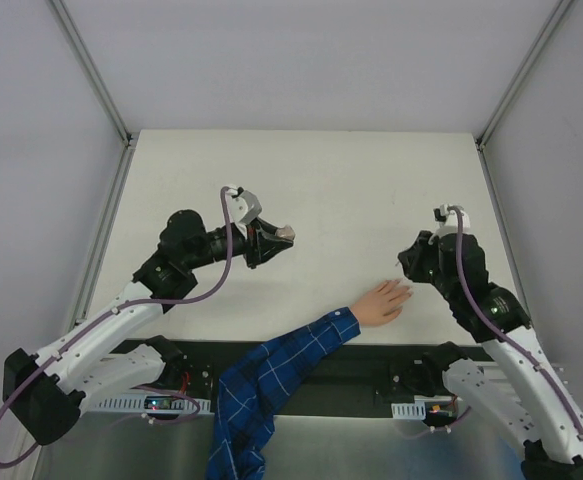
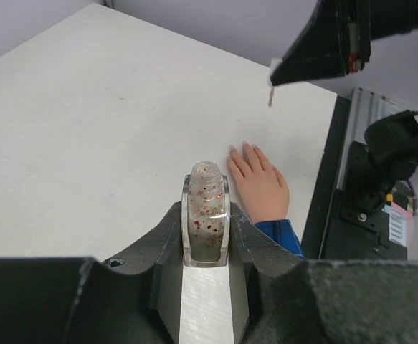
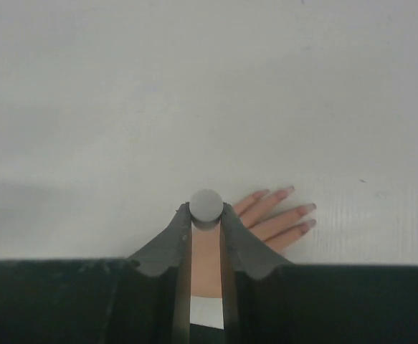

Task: Paint the nails

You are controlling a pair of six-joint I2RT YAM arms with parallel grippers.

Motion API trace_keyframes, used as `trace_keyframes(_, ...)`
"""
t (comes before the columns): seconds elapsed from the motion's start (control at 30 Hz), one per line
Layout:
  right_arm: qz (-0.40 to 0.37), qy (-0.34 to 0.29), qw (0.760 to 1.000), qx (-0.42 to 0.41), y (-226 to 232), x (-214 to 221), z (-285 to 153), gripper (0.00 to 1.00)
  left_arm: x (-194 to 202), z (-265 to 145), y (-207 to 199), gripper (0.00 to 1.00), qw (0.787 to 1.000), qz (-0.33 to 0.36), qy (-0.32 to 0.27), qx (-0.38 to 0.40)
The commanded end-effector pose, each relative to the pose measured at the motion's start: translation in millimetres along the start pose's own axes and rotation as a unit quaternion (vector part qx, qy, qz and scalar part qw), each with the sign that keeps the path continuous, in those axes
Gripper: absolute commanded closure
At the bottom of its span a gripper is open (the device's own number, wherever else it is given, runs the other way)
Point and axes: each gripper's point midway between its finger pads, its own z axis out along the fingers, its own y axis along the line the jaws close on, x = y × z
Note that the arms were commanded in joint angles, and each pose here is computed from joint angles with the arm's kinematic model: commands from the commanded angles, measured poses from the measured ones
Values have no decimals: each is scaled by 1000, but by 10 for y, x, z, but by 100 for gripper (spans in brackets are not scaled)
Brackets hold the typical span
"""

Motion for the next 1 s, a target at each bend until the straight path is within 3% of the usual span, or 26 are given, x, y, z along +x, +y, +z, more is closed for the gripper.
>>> trace_keyframes(0.0,50,66,996,31,-359,446,152,99,-324,161,203,100,997,16,-52,-57)
trace_keyframes(0.13,84,105,990,43,-629,628,337,100,-193,355,428,100,994,18,-29,-101)
trace_keyframes(0.4,85,98,990,56,-822,485,684,100,-206,417,593,100,989,-12,-2,-150)
trace_keyframes(0.73,48,186,978,86,-1017,672,924,100,-632,437,512,100,990,-2,26,-140)
trace_keyframes(0.97,24,186,979,80,-999,838,1068,100,-720,592,475,100,993,-11,38,-113)
